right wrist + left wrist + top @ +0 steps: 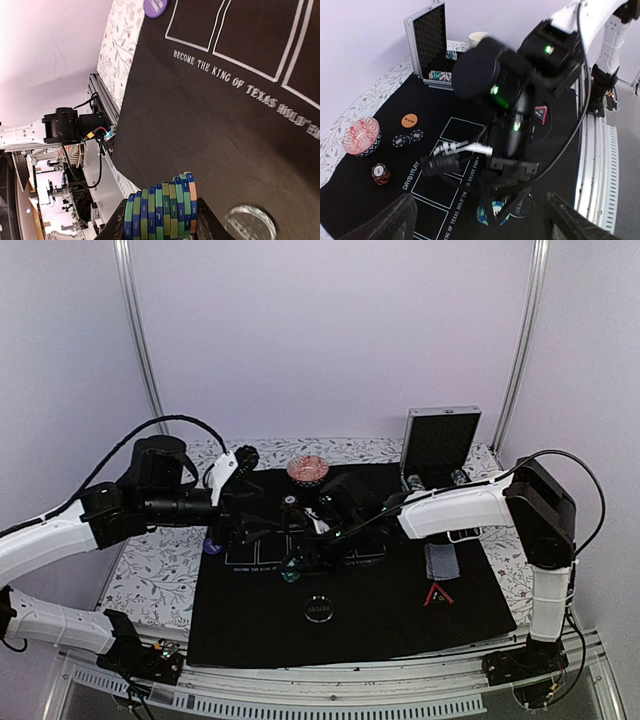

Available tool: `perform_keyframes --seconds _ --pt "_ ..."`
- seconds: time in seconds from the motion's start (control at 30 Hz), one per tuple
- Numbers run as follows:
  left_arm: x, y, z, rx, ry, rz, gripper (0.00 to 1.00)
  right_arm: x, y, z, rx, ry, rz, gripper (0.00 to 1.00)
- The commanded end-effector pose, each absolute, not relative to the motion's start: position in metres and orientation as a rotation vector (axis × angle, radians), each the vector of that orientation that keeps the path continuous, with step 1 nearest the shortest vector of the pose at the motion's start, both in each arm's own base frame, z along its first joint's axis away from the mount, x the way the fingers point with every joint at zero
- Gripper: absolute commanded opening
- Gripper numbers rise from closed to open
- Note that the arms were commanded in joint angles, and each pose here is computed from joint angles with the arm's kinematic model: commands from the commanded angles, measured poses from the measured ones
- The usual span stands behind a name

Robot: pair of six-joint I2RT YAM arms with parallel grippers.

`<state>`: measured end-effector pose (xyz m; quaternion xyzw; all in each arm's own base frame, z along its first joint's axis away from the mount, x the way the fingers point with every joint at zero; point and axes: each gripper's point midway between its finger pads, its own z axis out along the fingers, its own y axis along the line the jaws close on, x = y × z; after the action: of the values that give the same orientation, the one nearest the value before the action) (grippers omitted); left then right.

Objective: Distribute texas hold em gaming equipment
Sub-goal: Pass from the right arm to the left

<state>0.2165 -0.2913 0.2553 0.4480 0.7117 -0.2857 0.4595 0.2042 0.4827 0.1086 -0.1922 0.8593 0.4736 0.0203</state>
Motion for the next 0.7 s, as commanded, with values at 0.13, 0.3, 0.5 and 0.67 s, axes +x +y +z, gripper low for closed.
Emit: perform_keyframes --seconds 0.13,0.3,0.5,0.67 --pt "0.199 -0.266 0.276 0.934 1.758 -0.769 0.89 0.176 0.536 0.082 -0.667 2.700 1.598 0.02" --pt "0.173 -0.277 0.242 0.866 1.893 -1.040 0.84 0.174 0.539 0.065 -0.632 2.741 1.614 0.02" --pt "0.163 -0.281 0.188 0.852 2.033 -0.930 0.81 0.175 0.534 0.050 -0.644 2.786 1.595 0.03" --pt "0.161 -0.283 0.155 0.873 2.046 -0.820 0.86 0.181 0.518 0.039 -0.592 2.814 1.587 0.04"
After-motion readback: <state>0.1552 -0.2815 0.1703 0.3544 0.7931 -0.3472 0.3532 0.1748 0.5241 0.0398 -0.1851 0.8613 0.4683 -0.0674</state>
